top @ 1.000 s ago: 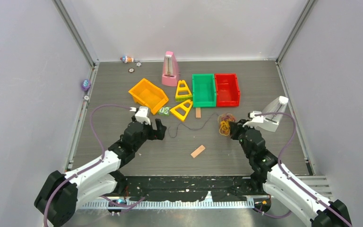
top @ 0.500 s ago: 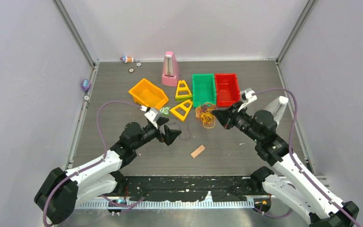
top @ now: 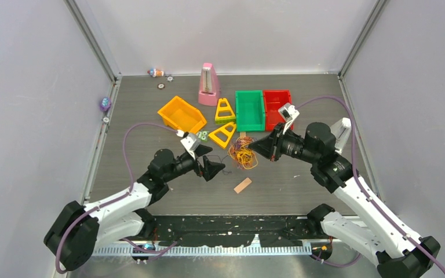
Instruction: Untangle the cables
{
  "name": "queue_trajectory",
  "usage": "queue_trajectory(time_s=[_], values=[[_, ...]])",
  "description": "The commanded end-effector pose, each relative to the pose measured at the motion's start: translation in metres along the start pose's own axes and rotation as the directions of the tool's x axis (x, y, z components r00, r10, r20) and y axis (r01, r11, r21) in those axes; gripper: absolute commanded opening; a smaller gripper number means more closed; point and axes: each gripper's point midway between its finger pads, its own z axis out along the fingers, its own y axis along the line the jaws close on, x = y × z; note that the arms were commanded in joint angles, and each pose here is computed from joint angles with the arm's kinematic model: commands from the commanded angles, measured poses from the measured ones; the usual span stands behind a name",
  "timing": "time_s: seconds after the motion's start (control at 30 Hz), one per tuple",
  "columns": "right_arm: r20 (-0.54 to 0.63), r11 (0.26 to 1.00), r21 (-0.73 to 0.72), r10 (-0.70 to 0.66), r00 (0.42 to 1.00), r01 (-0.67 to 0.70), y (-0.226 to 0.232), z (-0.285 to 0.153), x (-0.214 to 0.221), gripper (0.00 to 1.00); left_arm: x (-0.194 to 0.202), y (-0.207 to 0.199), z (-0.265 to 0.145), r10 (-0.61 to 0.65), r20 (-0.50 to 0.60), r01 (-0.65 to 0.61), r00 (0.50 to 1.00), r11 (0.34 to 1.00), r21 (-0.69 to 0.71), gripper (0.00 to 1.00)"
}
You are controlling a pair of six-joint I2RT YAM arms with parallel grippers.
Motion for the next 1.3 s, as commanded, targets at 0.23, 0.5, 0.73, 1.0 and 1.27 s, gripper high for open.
queue_trajectory(time_s=[0.23, 0.5, 0.73, 1.0, 1.27], values=[[0.053, 0.990, -0.137, -0.035, 0.998, 0.042, 0.036, -0.007, -0.029, 0.05, -0.003, 0.002, 0.026, -0.039, -0.073, 0.040, 0.997, 0.999, 0.013, 0.83], [0.050, 0.990, -0.137, -0.033, 0.998, 0.040, 0.034, -0.006, -0.024, 0.05, 0.006, -0.008, 0.037, -0.078, -0.136, 0.090, 0.988, 0.992, 0.086, 0.73], [0.065, 0.991, -0.124, -0.040, 0.997, 0.048, 0.031, -0.007, -0.023, 0.05, 0.009, -0.021, 0.041, -0.069, -0.164, 0.095, 0.984, 0.983, 0.155, 0.62], [0.099, 0.984, 0.169, -0.076, 0.992, 0.058, -0.018, -0.016, -0.028, 0.05, 0.024, 0.008, 0.050, -0.114, -0.256, 0.113, 0.960, 0.993, -0.017, 0.00], [0.160, 0.569, 0.813, -0.016, 0.987, -0.122, -0.151, -0.081, 0.006, 0.05, 0.021, 0.102, -0.003, -0.128, -0.210, -0.021, 0.969, 0.810, -0.587, 0.00]])
